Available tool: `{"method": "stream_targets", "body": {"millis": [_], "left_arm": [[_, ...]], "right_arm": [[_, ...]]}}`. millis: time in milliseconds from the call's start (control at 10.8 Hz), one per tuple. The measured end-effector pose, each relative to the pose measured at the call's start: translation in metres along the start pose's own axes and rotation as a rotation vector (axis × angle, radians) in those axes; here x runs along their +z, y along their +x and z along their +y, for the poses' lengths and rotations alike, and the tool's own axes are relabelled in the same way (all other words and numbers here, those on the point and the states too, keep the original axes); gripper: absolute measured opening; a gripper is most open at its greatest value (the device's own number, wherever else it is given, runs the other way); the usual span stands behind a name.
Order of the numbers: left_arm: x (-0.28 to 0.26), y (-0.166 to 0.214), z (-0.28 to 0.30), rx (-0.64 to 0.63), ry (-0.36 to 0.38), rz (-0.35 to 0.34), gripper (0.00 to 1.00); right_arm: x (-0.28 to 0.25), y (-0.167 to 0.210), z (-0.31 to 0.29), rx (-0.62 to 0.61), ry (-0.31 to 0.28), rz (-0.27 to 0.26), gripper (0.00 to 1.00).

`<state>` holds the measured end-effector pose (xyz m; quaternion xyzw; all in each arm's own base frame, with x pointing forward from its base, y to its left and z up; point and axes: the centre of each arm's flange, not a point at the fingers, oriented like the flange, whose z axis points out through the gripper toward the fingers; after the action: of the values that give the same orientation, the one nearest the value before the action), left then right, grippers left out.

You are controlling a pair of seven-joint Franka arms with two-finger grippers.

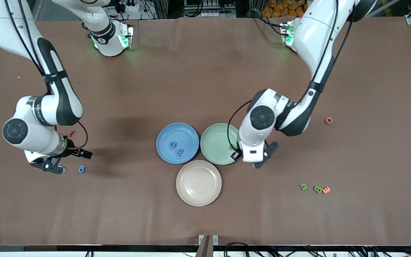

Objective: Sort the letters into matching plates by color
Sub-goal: 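Return the right gripper to blue letters while the left gripper returns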

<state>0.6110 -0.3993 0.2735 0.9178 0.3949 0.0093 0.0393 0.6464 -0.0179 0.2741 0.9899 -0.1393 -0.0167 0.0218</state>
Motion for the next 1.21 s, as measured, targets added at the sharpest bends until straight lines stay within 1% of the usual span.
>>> {"method": "stream_targets", "body": {"millis": [93, 186, 279, 372, 557, 743, 929, 1022, 1115, 1208], "left_arm": [[0.003, -0.023, 0.002, -0.011, 0.007, -0.003, 0.34], [0.008, -0.045, 0.002, -0.015, 0.033, -0.006, 0.34], [0.012, -0.055, 0.000, -0.011, 0.052, -0.007, 0.38], [0.014, -0.054, -0.002, -0.007, 0.064, -0.002, 0.50], [0.016, -0.035, -0.006, -0.008, 0.084, 0.028, 0.76], [0.017, 0.005, -0.014, -0.043, 0.097, 0.065, 0.99], [0.014, 0.078, -0.031, -0.059, 0.106, 0.078, 1.00], [0.013, 0.120, -0.046, -0.052, 0.110, 0.078, 1.00], [0.011, 0.160, -0.062, -0.035, 0.115, 0.075, 1.00], [0.009, 0.197, -0.079, 0.029, 0.121, 0.070, 1.00]], "right_arm": [[0.004, 0.004, 0.013, -0.010, 0.010, 0.014, 1.00], [0.011, 0.005, 0.022, -0.019, 0.029, 0.035, 1.00], [0.020, 0.005, 0.030, -0.030, 0.049, 0.054, 1.00], [0.031, 0.002, 0.037, -0.041, 0.062, 0.060, 1.00], [0.047, -0.003, 0.038, -0.060, 0.068, 0.048, 1.00], [0.056, -0.005, 0.032, -0.074, 0.071, 0.042, 1.00], [0.065, -0.006, 0.030, -0.081, 0.072, 0.044, 1.00], [0.072, -0.007, 0.029, -0.086, 0.072, 0.047, 1.00], [0.078, -0.009, 0.029, -0.090, 0.071, 0.051, 1.00], [0.084, -0.011, 0.029, -0.096, 0.069, 0.056, 1.00]]}}
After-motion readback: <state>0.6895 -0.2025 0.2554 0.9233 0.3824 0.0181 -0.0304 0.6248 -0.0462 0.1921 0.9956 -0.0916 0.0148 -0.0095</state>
